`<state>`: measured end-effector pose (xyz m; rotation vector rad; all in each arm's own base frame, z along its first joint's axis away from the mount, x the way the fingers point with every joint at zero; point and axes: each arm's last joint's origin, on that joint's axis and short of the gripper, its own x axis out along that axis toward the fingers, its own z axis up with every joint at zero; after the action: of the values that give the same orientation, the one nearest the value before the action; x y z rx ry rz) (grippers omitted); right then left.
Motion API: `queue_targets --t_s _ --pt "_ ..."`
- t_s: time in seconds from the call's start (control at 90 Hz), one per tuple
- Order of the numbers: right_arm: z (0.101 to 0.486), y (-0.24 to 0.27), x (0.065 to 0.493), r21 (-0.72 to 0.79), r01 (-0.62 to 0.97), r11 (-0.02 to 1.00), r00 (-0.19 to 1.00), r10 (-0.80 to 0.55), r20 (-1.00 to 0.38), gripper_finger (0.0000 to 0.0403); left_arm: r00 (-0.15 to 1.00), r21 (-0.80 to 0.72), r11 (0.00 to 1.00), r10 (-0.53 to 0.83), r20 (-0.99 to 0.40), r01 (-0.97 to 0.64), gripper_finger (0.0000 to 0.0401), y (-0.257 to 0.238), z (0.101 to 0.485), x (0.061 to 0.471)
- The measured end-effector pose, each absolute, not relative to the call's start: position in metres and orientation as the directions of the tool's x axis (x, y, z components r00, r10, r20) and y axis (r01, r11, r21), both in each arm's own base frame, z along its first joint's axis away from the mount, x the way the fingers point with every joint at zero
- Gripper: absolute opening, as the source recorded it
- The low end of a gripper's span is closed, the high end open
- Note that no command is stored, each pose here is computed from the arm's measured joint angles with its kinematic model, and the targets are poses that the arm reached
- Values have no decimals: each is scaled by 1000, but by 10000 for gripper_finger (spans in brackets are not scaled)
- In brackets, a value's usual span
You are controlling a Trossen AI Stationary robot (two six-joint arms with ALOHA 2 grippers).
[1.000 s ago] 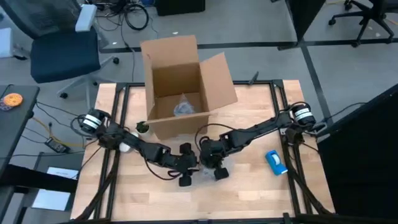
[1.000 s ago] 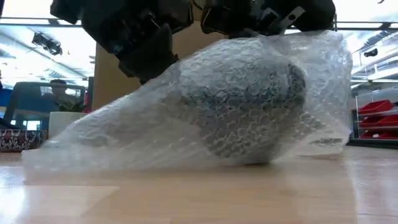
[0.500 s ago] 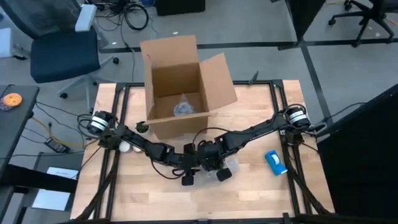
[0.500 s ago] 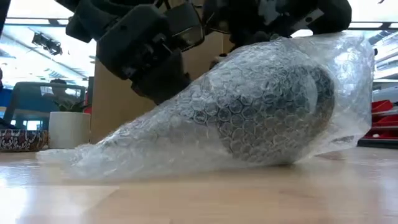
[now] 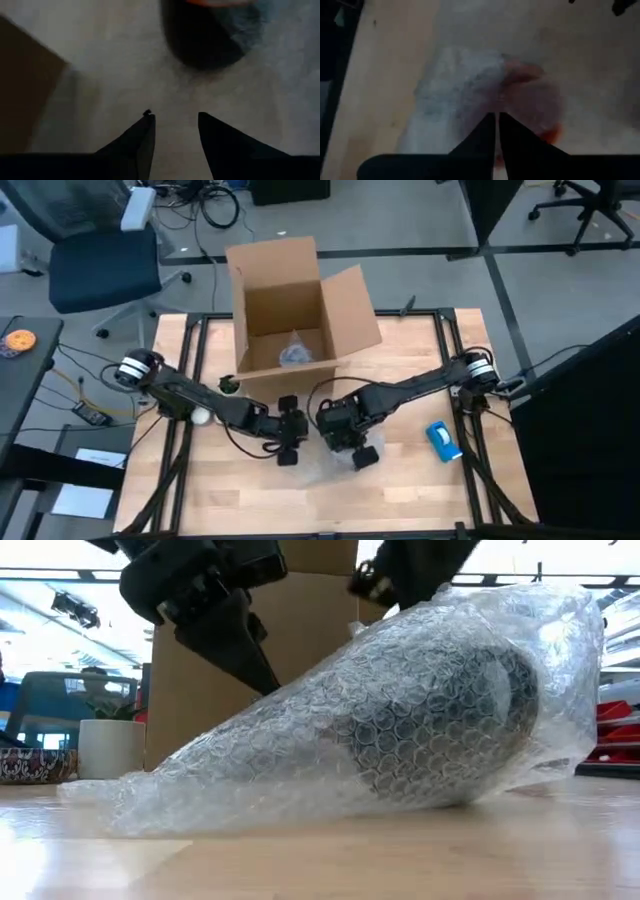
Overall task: Wrap mug
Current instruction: Wrap the black mug with bubble wrap
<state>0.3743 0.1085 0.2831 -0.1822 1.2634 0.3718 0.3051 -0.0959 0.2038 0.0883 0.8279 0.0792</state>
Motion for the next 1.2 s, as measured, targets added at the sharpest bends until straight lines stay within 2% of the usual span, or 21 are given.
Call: queue_targets --t_s 0.2,0.478,0.856,0.989,1.2 --pt "290 122 381 62 -397 916 351 214 -912 0 674 174 982 173 -718 -67 131 -93 206 303" --pt "253 113 380 90 -343 935 280 193 -940 0 674 182 981 181 -717 -69 131 -93 206 303" --pt "209 106 378 194 -334 922 269 291 -918 0 671 185 980 185 -718 -73 131 -93 205 303" --pt "213 107 377 193 -333 923 253 284 -925 0 723 155 984 170 -670 -88 131 -95 208 310" --pt "248 114 369 151 -332 931 171 217 -961 0 762 145 988 129 -634 -47 131 -100 202 320"
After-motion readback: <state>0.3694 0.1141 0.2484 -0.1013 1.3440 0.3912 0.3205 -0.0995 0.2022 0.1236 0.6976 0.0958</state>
